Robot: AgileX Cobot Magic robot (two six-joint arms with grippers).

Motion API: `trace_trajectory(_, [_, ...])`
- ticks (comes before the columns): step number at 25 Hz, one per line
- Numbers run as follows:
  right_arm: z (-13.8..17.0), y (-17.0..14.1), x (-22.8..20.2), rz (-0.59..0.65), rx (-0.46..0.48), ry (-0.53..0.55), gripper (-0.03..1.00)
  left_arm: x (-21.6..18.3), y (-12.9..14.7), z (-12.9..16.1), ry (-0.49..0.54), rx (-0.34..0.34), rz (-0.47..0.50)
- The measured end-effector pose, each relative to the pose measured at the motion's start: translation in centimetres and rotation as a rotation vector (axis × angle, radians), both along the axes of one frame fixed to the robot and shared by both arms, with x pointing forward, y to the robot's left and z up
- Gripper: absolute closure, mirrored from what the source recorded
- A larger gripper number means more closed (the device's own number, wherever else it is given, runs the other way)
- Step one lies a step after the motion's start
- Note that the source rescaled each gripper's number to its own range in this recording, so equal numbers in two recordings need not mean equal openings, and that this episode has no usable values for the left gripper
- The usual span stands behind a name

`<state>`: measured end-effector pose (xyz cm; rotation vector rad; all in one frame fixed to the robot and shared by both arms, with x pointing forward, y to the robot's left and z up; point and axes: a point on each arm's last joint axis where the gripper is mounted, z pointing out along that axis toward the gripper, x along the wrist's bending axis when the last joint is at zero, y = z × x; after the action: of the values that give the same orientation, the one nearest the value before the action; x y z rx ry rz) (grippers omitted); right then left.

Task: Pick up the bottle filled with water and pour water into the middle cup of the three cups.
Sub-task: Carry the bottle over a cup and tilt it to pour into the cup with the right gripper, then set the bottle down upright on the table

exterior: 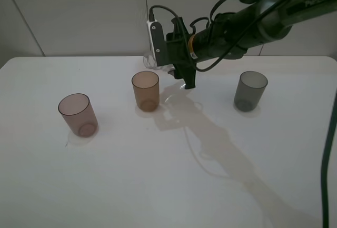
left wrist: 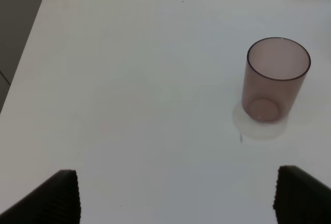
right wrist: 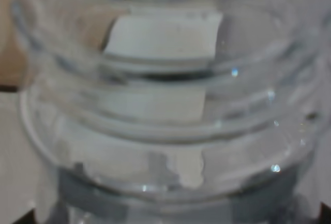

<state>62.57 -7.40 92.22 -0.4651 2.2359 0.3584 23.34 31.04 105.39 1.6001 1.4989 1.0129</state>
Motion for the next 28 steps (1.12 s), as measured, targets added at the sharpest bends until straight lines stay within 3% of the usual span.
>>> trace_trajectory(5, [0.0,0.1,0.1,0.046,-0.045,-0.03,0.95,0.0,0.0,0.0,0.0,0.0,0.0])
trace_trajectory(18, [1.5,0.8,1.4,0.054,-0.028,-0.09,0.95,0.0,0.0,0.0,0.0,0.0,0.0])
trace_trajectory(28, [1.5,1.7,0.9,0.174,-0.13,-0.153,0.95,0.0,0.0,0.0,0.0,0.0,0.0])
